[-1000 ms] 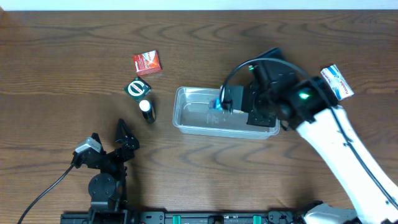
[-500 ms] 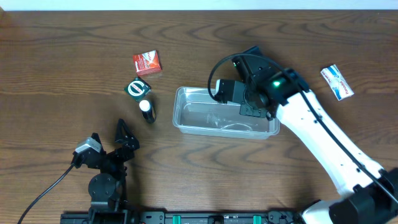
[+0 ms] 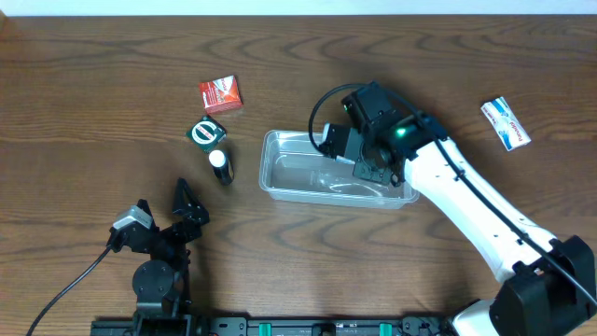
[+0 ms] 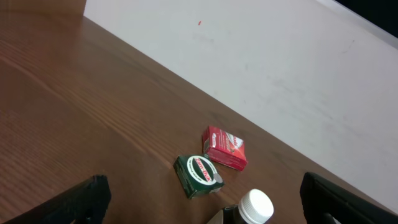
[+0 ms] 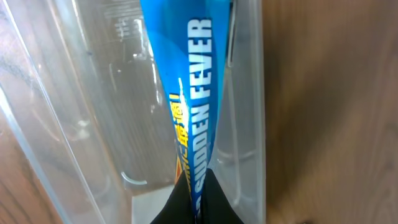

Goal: Pack container
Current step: 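Lift the blue box and carry it over the container, then lower the blue box upright into the container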

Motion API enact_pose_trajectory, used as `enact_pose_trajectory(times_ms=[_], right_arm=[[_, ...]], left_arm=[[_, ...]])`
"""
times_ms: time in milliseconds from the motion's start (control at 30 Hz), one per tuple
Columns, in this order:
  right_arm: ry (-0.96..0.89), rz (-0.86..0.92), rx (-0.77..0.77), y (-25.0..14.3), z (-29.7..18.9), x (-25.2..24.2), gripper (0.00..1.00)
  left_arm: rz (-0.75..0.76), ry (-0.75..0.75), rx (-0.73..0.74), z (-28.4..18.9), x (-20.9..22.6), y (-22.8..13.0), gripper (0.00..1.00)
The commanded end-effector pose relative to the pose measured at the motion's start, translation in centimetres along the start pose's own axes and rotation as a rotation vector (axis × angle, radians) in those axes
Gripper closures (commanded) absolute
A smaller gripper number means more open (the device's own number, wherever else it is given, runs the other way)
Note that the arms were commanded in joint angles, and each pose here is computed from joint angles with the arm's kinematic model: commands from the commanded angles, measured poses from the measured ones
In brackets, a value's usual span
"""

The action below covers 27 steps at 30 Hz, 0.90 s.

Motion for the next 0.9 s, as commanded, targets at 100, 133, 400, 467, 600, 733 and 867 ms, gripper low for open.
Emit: enact_pose_trajectory(times_ms=[100, 133, 400, 467, 600, 733, 867], right_arm=[[0.022, -0.094, -0.002, -0.5, 2.0, 1.4, 0.99], [0.018, -0.098, -0.007, -0.5, 2.3, 1.4, 0.99], [-0.003, -0.152, -0.031, -0.3, 2.6, 1.2, 0.99], [-0.004, -0.170, -0.032, -0.3, 2.6, 1.2, 0.99], [-0.004, -0.177, -0.031, -0.3, 2.6, 1.2, 0.99], [-0.003, -0.190, -0.029, -0.3, 2.7, 1.2, 0.99], [-0.001, -0.192, -0.026, -0.4, 2.7, 1.2, 0.99]], left_arm=[[0.023, 0.027, 0.040, 0.1, 0.6, -1.2, 0.02], [0.023, 0.027, 0.040, 0.1, 0.6, -1.2, 0.02], [0.023, 0.027, 0.040, 0.1, 0.6, -1.2, 0.02], [0.023, 0.027, 0.040, 0.1, 0.6, -1.2, 0.02], [0.023, 0.027, 0.040, 0.1, 0.6, -1.2, 0.02], [0.023, 0.027, 0.040, 0.1, 0.6, -1.2, 0.02], [0.023, 0.027, 0.040, 0.1, 0.6, -1.2, 0.02]])
Point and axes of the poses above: each gripper's point midway between its finger pads, its own z axis out along the fingers, its own x axis along the line the jaws close on, y = z × x, the point moved 7 cm from there along -z, back along the fingers, and after that the axes turned 8 degrees about z, right-handed, at the moved point
